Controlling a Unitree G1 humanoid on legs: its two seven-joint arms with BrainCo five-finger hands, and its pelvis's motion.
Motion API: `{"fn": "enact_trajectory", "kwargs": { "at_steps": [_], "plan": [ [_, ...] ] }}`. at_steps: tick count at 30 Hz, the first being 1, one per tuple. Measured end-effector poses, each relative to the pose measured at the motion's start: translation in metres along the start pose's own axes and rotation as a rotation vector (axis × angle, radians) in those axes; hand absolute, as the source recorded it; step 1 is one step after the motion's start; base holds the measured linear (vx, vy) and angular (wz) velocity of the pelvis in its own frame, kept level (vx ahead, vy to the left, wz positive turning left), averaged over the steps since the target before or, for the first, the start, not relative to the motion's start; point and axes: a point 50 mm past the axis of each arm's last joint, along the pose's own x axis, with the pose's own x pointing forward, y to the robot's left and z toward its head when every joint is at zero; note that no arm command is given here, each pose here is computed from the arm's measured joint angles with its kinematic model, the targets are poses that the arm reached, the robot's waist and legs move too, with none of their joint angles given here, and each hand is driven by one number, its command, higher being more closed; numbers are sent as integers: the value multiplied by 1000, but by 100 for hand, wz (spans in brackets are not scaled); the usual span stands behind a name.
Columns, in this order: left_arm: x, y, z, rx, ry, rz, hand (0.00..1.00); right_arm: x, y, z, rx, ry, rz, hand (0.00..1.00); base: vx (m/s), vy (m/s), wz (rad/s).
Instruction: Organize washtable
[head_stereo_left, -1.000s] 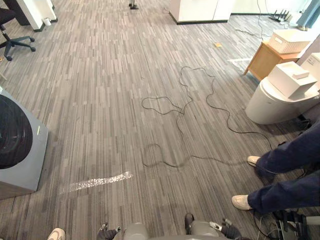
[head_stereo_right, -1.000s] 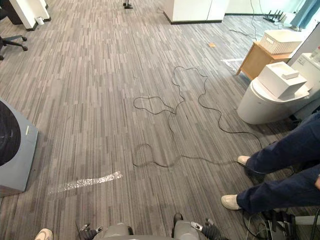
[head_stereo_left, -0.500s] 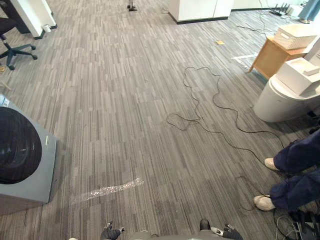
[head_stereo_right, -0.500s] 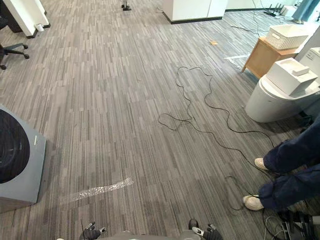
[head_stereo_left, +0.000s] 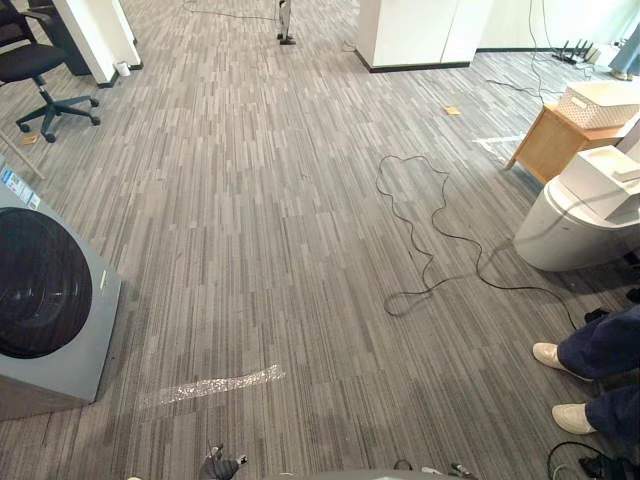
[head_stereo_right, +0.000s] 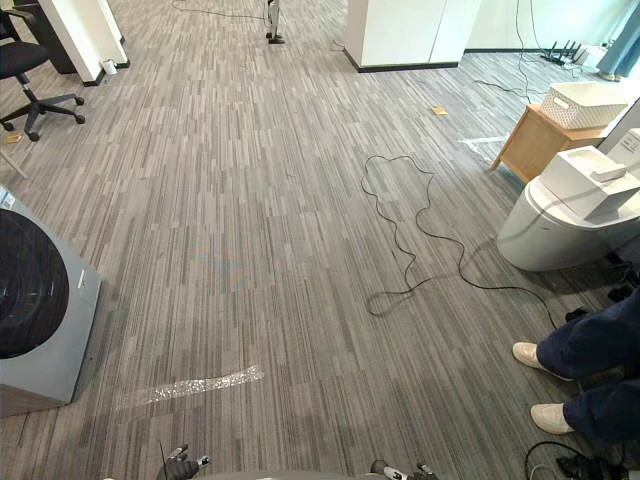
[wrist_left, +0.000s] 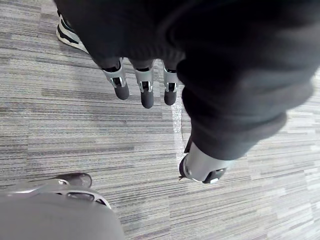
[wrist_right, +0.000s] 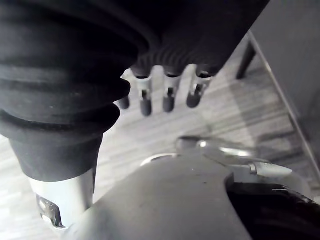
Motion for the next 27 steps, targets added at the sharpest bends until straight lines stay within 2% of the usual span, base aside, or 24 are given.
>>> {"fn": "enact_trajectory", "kwargs": {
  "at_steps": [14, 27],
  "plan": [
    [0, 6, -6, -15, 27, 20, 0, -2, 2, -8, 40, 21, 1, 0, -136, -60, 5],
    [-1, 13, -17, -43, 80, 44, 0, -5, 4, -18, 47, 46, 4, 0, -12, -5, 0]
  ]
}}
